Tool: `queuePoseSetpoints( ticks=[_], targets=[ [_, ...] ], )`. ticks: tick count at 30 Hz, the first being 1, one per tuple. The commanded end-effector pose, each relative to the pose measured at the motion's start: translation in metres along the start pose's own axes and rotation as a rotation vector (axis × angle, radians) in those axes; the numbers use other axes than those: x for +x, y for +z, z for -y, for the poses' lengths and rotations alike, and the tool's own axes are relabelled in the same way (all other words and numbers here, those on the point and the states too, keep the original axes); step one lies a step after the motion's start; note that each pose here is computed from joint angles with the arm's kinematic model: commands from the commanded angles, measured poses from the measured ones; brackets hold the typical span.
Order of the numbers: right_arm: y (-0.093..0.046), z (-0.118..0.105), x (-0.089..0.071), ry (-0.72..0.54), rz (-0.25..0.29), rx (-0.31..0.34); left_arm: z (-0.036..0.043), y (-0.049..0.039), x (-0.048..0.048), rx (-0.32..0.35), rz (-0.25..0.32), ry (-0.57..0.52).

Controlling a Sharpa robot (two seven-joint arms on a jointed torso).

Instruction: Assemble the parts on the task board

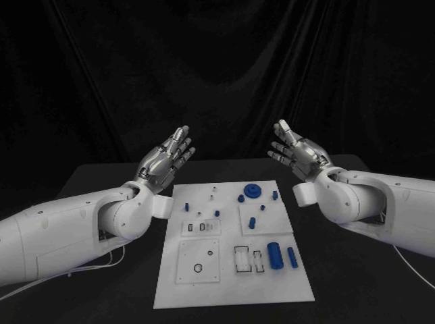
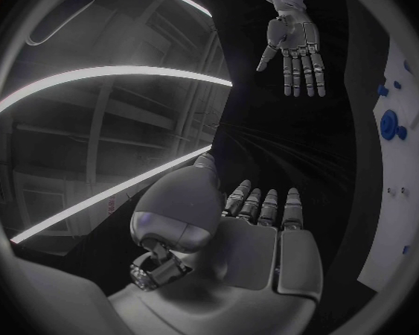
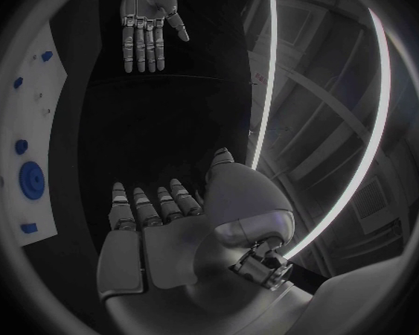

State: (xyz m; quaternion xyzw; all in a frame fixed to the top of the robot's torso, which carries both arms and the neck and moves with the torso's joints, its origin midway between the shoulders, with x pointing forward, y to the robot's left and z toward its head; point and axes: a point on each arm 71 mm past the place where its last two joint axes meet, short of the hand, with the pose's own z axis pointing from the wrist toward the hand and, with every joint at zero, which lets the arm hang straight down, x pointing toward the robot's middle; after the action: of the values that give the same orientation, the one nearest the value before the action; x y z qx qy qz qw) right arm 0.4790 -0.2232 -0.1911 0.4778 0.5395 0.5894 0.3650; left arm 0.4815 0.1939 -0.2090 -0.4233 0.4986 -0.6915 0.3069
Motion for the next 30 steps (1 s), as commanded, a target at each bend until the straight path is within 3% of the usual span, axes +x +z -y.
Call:
queuePoseSetpoints(
  ticks=[1,6,10,18,23,25,27,30],
  targets=[
    [0.004,-0.007,0.002,0.005,-0.030,0.035,0.0113,-0.0017,0.0004,0.140,-0.019,-0.030],
    [0.014,-0.023,0.003,-0.064,-0.045,0.038,0.0147,-0.0073,-0.0062,0.141,-0.011,-0.030],
    [0.021,-0.045,0.004,-0.203,-0.096,0.024,0.0180,-0.0119,-0.0085,0.144,-0.005,-0.029],
    [0.030,-0.060,0.002,-0.417,-0.149,-0.013,0.0204,-0.0114,-0.0089,0.146,-0.008,-0.024],
    [0.031,-0.061,0.009,-0.806,-0.201,-0.043,0.0232,-0.0116,-0.0077,0.159,-0.026,0.004],
    [0.032,-0.060,0.014,-1.007,-0.239,-0.077,0.0237,-0.0114,-0.0071,0.161,-0.034,0.012],
    [0.034,-0.057,0.023,-1.321,-0.307,-0.136,0.0241,-0.0113,-0.0063,0.162,-0.042,0.019],
    [0.036,-0.054,0.031,-1.541,-0.359,-0.172,0.0247,-0.0117,-0.0059,0.163,-0.046,0.022]
  ],
)
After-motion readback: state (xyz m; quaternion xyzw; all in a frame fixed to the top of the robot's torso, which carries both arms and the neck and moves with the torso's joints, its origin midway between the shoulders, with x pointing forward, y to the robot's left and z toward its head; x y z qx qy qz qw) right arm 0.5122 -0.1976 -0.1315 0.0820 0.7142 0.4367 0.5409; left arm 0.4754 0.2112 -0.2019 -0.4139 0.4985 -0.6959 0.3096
